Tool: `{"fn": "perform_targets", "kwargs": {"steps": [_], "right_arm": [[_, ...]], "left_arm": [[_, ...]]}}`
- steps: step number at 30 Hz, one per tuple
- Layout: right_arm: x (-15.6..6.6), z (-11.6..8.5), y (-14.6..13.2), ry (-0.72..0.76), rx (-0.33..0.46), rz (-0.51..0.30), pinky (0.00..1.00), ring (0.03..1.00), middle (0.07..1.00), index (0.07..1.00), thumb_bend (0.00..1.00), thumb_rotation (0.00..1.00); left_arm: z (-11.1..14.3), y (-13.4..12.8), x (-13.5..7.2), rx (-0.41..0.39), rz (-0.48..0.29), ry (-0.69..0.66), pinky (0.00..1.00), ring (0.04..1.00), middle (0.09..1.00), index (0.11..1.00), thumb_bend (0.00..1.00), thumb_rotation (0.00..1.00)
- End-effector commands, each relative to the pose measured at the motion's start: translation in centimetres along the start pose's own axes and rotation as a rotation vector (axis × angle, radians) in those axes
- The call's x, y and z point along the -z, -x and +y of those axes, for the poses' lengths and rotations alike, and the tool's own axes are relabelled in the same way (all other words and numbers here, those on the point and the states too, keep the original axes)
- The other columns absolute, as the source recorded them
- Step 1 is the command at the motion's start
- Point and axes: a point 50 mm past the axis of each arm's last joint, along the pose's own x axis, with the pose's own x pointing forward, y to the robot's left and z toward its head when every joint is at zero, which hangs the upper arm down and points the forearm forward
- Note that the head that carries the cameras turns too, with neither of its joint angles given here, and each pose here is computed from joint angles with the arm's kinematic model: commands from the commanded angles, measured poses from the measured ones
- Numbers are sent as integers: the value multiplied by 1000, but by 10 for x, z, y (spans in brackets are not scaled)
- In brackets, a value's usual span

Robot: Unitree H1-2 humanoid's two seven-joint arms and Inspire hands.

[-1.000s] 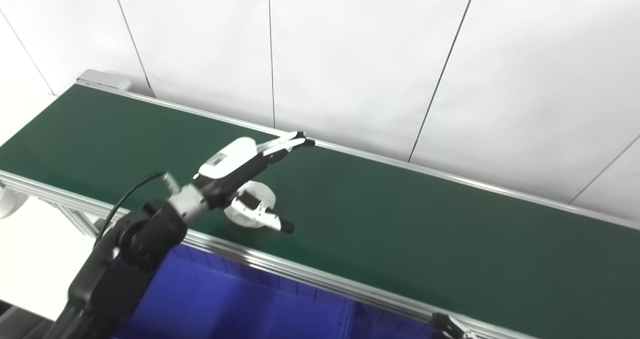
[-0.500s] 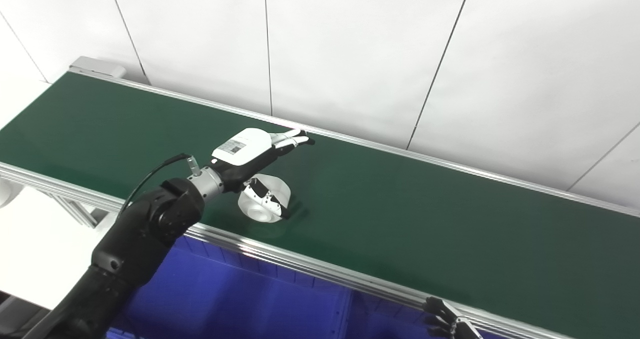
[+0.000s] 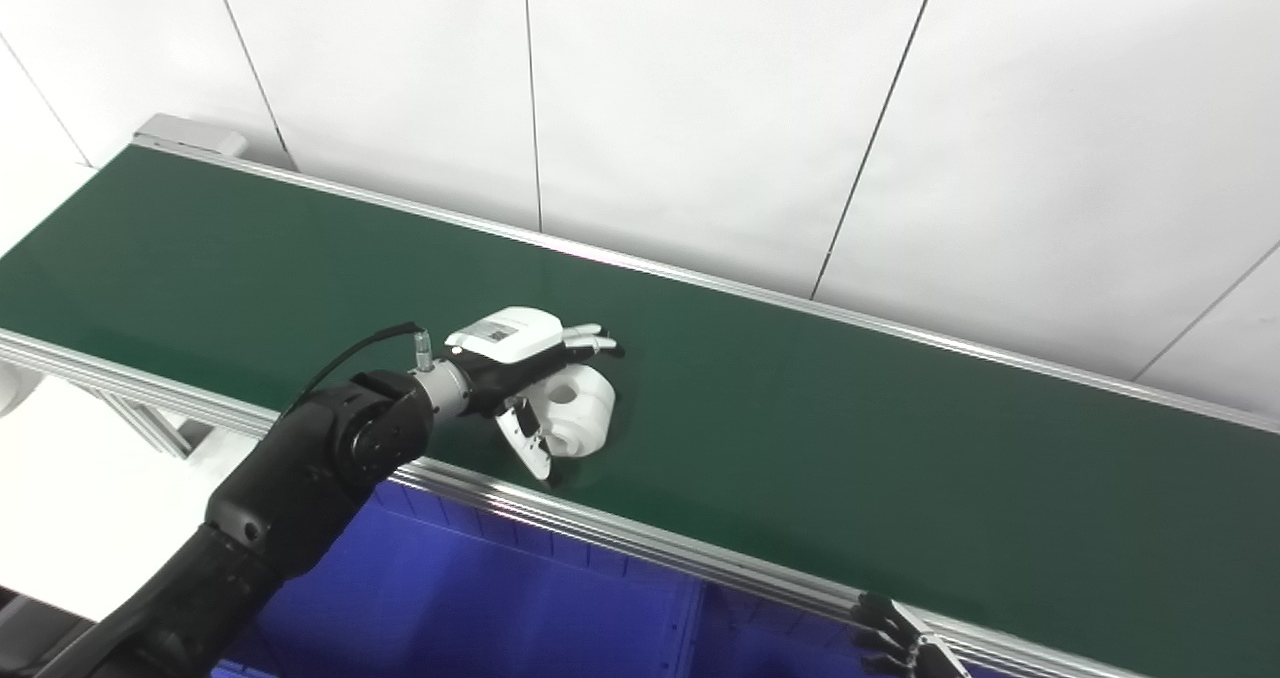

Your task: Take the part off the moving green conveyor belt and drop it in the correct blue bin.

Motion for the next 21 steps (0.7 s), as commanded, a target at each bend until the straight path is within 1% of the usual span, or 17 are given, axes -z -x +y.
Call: {"fn": "perform_targets", "kwargs": {"steps": [1, 2, 3, 4, 5, 6, 7, 8, 9, 10, 12, 15, 18, 20, 21], "right_arm": [[-11, -4, -2, 4, 9, -90, 706, 775, 826, 854, 651, 310], [-11, -4, -2, 5, 9, -89, 707, 774, 824, 853, 662, 295], [-11, -5, -2, 10, 9, -90, 707, 774, 824, 852, 664, 293], [-12, -5, -2, 19, 6, -91, 703, 772, 823, 852, 670, 297], [-12, -4, -2, 23, 13, -92, 703, 773, 825, 854, 661, 312], [-12, -4, -2, 23, 16, -91, 694, 765, 817, 848, 644, 339], [-12, -3, -2, 21, 17, -92, 699, 766, 817, 850, 633, 391], [-12, -3, -1, 20, 17, -93, 703, 768, 818, 851, 628, 376], [-13, -3, -1, 19, 16, -94, 703, 768, 818, 850, 623, 353], [-12, -3, -2, 24, 15, -93, 703, 768, 818, 850, 619, 339], [-12, -3, -2, 25, 17, -93, 700, 767, 819, 851, 633, 375], [-14, -3, -2, 24, 22, -97, 692, 762, 815, 847, 648, 382], [-14, -2, -1, 10, 21, -96, 703, 771, 819, 847, 642, 398], [-14, -1, 0, 8, 16, -97, 707, 774, 821, 849, 631, 378], [-15, -2, -1, 11, 13, -100, 705, 775, 824, 853, 616, 425]], "left_arm": [[16, 0, 2, 6, -5, -14, 683, 826, 863, 828, 881, 32], [16, 0, 1, 12, -14, -4, 635, 771, 817, 797, 852, 10], [16, -1, 1, 25, -16, 13, 630, 765, 812, 794, 850, 8], [17, -2, 2, 35, -14, 23, 571, 672, 741, 752, 785, 4], [17, -3, 2, 36, -8, 28, 524, 603, 678, 709, 724, 24], [17, -4, 2, 24, -6, 34, 480, 546, 573, 618, 623, 12], [16, -4, 2, 2, -10, 43, 436, 494, 507, 554, 562, 5], [15, -4, 2, -23, -16, 56, 416, 473, 489, 527, 542, 2], [14, -3, 3, -38, -20, 64, 403, 447, 492, 518, 523, 1], [14, -2, 2, -72, -29, 78, 395, 431, 493, 512, 511, 0], [14, -1, 1, -127, -40, 88, 377, 418, 485, 516, 504, 0], [14, 2, 0, -185, -64, 102, 393, 422, 482, 522, 501, 0], [12, 3, -1, -256, -110, 124, 403, 425, 480, 523, 501, 0], [12, 7, -3, -298, -137, 140, 415, 430, 483, 521, 501, 0], [12, 10, -6, -319, -156, 147, 422, 433, 482, 521, 501, 0]]}}
